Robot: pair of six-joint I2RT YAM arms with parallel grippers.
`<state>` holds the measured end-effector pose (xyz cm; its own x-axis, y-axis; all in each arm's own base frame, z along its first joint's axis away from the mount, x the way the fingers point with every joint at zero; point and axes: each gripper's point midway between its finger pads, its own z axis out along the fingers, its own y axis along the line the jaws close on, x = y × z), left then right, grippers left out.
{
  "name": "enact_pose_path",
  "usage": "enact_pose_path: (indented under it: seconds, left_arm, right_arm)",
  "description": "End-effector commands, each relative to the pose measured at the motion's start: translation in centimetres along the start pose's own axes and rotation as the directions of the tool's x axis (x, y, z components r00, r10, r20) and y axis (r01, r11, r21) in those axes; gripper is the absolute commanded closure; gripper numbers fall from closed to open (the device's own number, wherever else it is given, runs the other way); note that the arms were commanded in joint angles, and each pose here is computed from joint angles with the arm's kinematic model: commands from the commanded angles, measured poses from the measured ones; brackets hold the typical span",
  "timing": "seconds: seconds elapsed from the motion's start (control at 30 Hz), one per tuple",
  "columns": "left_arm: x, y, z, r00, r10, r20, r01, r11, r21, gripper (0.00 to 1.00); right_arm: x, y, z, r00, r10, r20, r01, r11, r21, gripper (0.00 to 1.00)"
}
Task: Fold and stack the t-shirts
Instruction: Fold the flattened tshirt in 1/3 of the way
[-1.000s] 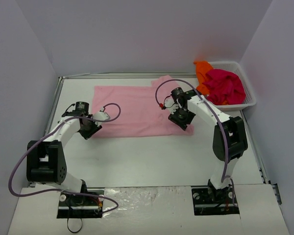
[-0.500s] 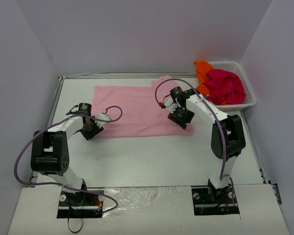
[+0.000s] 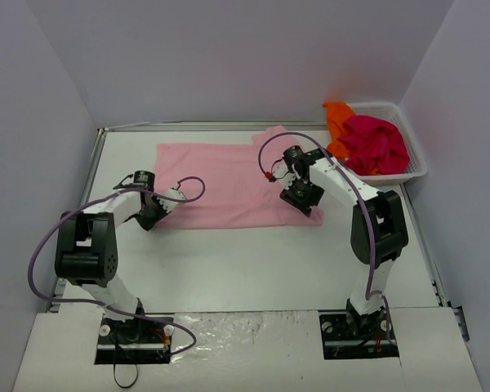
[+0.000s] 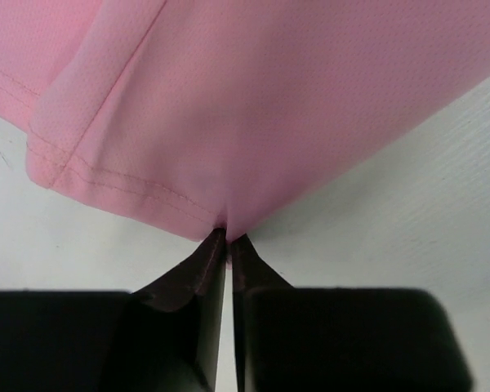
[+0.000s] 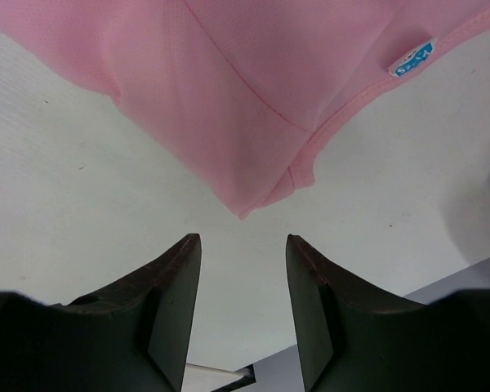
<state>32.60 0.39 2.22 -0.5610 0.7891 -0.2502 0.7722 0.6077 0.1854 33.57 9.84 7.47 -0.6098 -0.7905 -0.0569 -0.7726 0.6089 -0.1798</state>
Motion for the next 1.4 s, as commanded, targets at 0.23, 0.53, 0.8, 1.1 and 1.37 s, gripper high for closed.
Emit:
enact_pose_path:
  seconds: [0.23,0.53,0.8,1.1,1.37]
  left_arm:
    - [-0.2,0.6,-1.0,1.0,0.008,-0.002,-0.008,1.0,-0.03,0.98]
    - [-0.6,0.8,-1.8,1.0,-0.02,0.009,0.021,0.999,-0.039,0.98]
    - [-0.8,0.9,-1.9,0.999,-0.034,0.01,0.034,0.999,-0.039,0.97]
    - [-0.5,0.9,-1.7,0.999,-0.033,0.0,0.033,0.999,-0.042,0.98]
    - [-0.4,1.0,-1.7,1.0,-0.03,-0.004,0.03,0.998,-0.049,0.98]
  right_arm:
    - [3.2,1.8,-1.5,0.998,-0.032,-0.052,0.03,0.999,-0.045,0.55]
    - [4.9,1.2,1.4,0.986,-0.068,-0.153,0.062,0.997,-0.046,0.55]
    - [4.5,0.2,3.2,0.983,-0.064,-0.171,0.054,0.997,-0.059,0.55]
    - [4.4,-0.3,4.9,0.98,-0.056,-0.19,0.04,0.995,-0.088,0.61]
    - [5.1,-0.5,5.1,0.978,-0.046,-0.202,0.029,0.996,-0.087,0.97]
